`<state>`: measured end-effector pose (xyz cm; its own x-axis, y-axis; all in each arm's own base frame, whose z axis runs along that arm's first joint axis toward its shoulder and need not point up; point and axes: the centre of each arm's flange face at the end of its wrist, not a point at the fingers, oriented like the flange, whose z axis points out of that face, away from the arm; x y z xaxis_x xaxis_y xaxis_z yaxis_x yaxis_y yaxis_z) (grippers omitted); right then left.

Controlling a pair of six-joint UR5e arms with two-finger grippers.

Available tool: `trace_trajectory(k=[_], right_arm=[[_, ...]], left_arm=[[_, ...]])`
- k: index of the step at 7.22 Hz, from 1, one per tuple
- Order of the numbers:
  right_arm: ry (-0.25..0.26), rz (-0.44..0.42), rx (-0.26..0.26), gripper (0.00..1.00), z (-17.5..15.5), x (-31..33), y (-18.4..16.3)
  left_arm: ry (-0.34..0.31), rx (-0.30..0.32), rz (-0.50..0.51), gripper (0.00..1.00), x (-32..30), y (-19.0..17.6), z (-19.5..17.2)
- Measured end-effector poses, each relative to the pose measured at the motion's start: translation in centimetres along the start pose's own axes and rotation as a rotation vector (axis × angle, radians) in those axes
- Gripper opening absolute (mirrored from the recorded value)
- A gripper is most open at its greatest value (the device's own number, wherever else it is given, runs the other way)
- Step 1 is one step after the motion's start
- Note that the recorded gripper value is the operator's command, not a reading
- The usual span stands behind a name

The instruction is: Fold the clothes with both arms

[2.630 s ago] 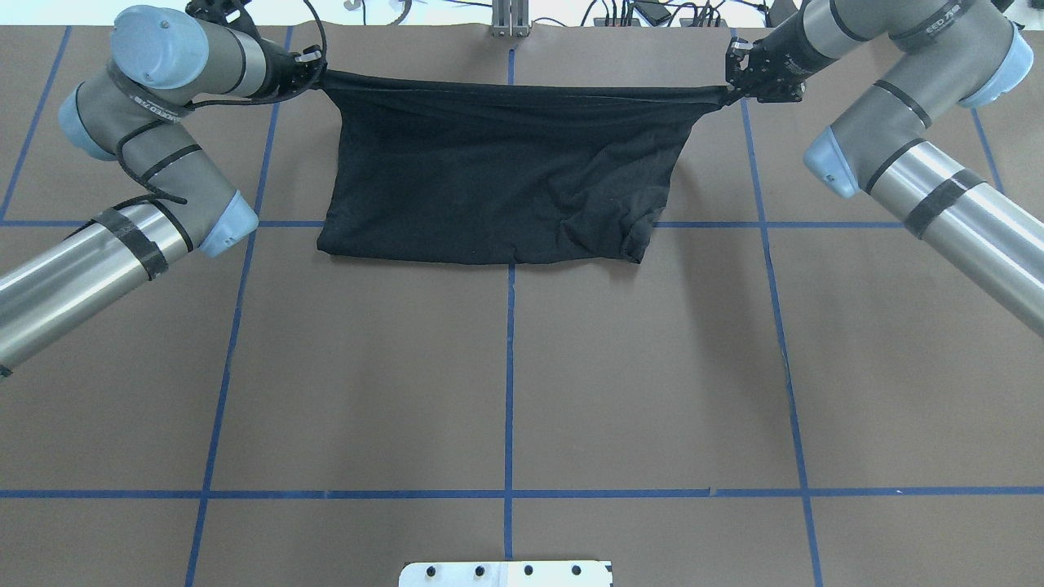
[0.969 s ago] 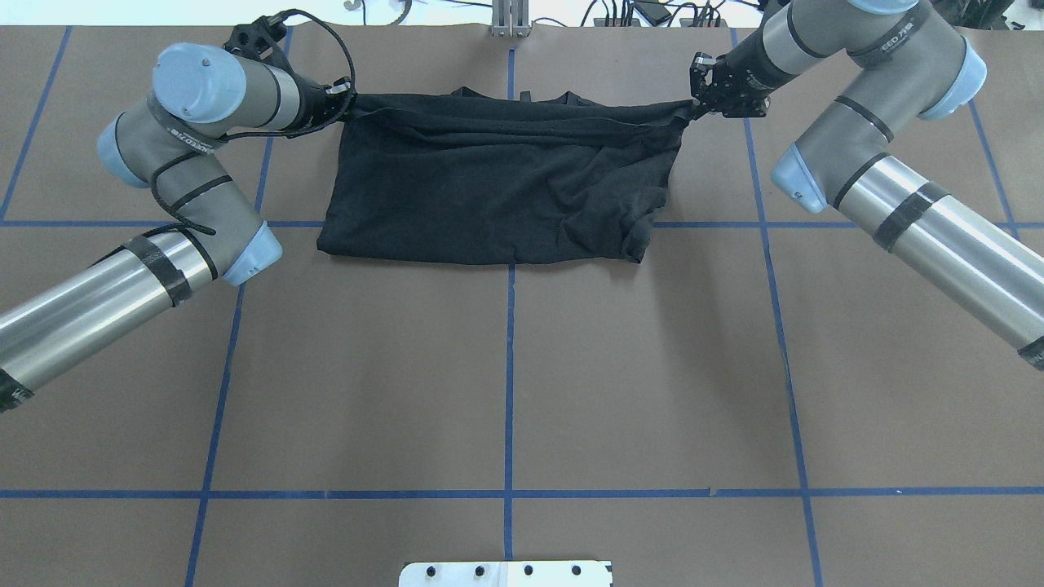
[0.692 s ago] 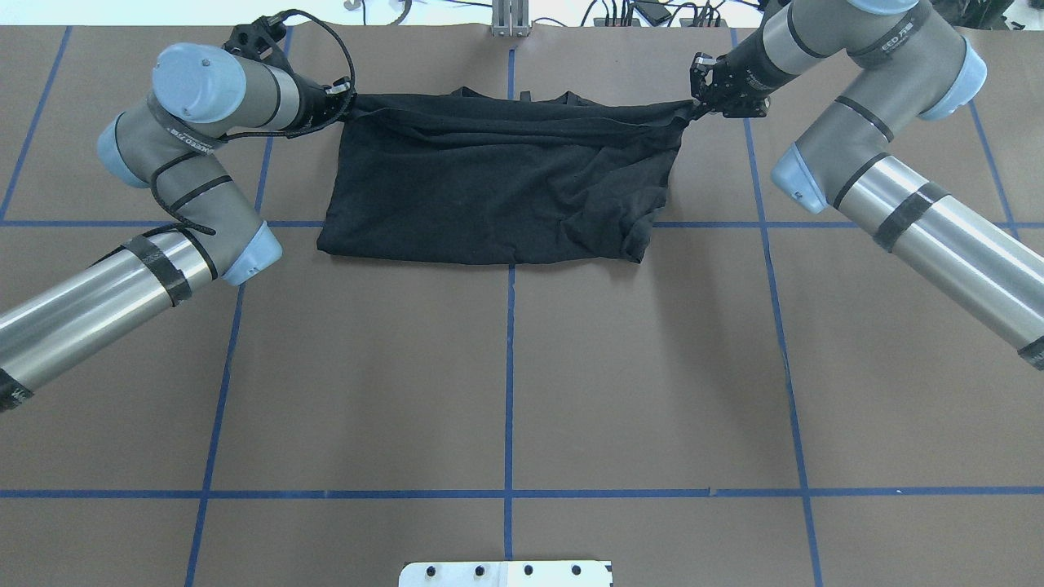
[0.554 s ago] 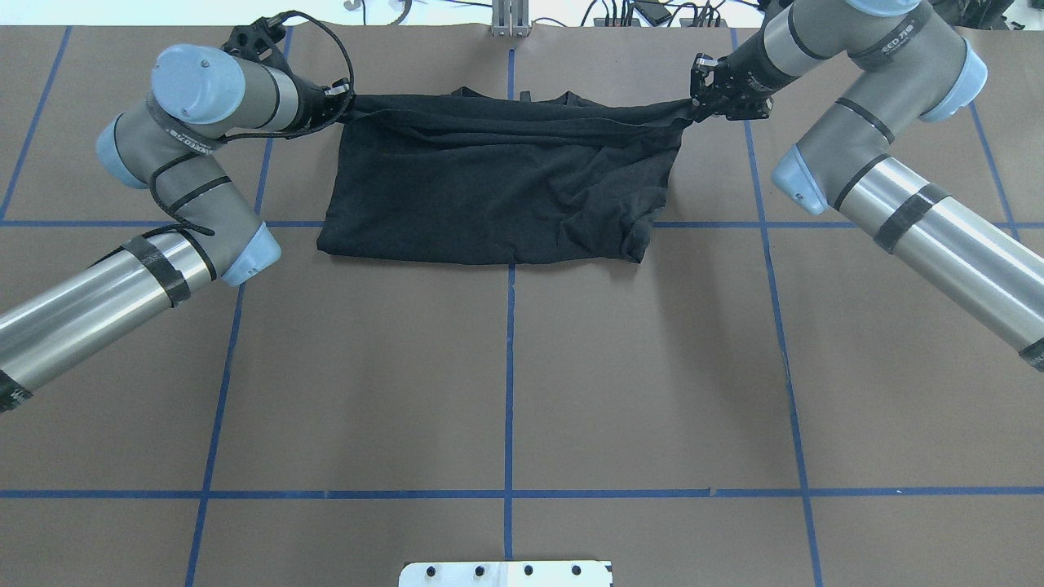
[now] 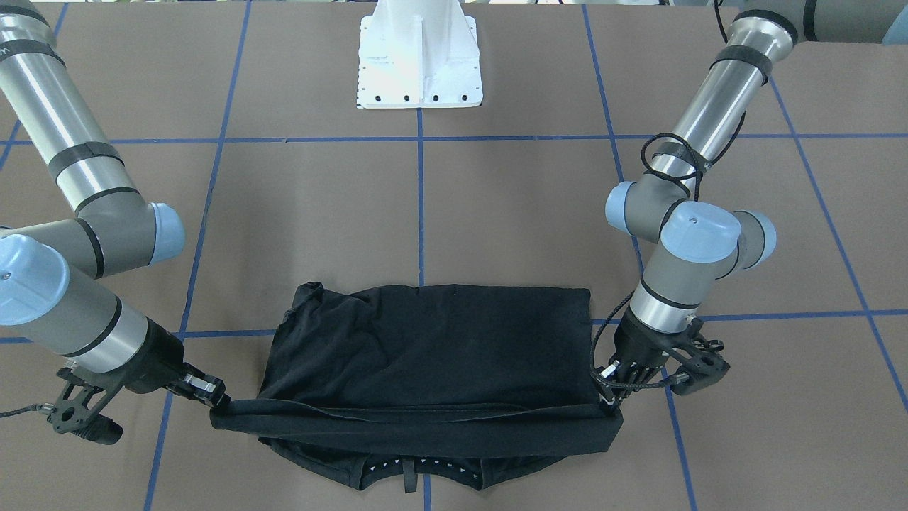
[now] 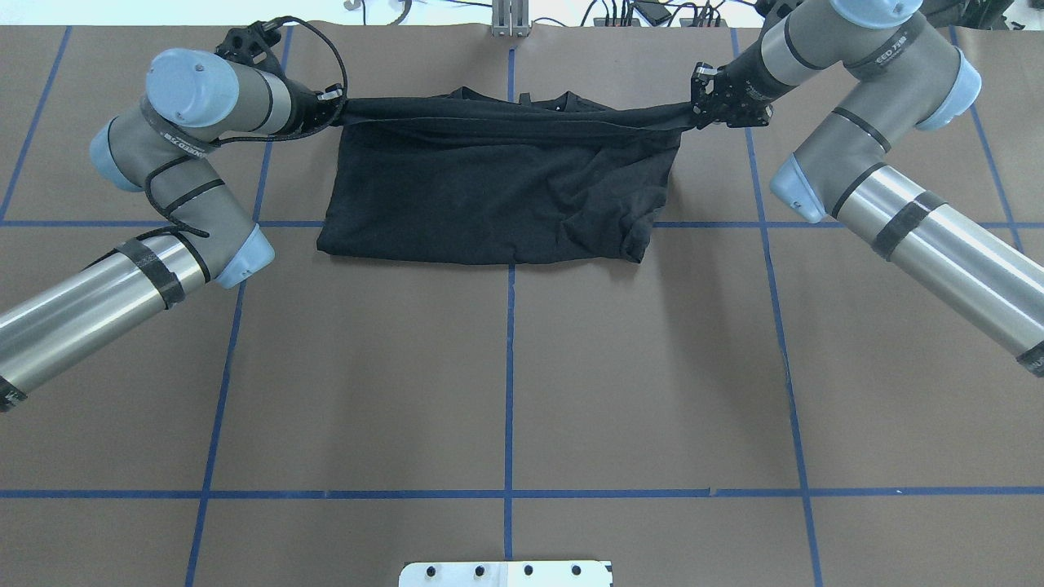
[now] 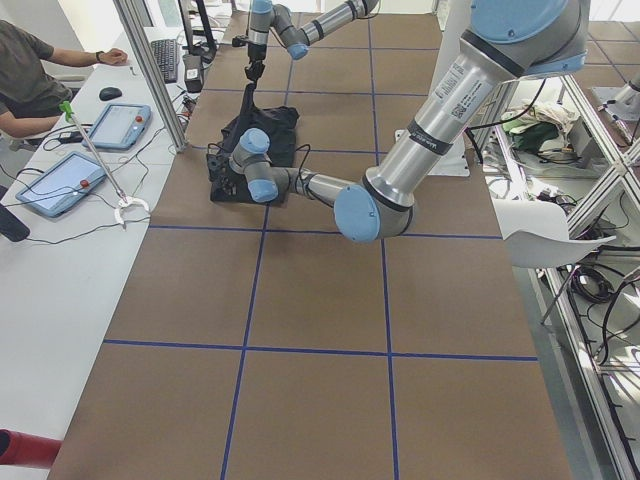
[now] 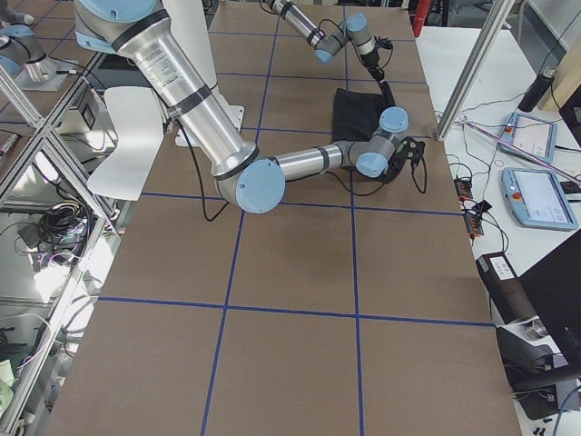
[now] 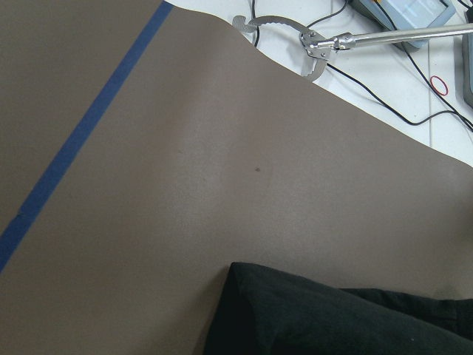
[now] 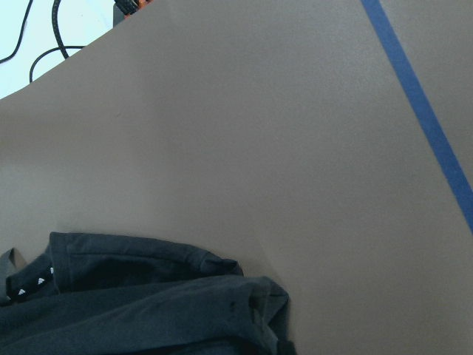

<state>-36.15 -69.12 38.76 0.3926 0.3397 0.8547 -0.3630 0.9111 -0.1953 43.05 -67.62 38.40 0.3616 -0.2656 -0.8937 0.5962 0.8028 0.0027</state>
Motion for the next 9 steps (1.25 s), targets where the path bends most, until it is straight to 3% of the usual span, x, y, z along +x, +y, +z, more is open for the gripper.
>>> trace_trajectory(k=[4, 9], right_arm=[[0.029, -0.001, 0.0, 0.18, 2.1, 0.5, 1.1], [0.042, 0.0, -0.012, 0.19, 3.4, 0.4, 2.0]], left_arm=[[-0.031, 0.028, 0.001, 0.0, -1.3, -0.6, 0.8], [-0.044, 0.021, 0.002, 0.0, -1.7, 0.0, 1.4]])
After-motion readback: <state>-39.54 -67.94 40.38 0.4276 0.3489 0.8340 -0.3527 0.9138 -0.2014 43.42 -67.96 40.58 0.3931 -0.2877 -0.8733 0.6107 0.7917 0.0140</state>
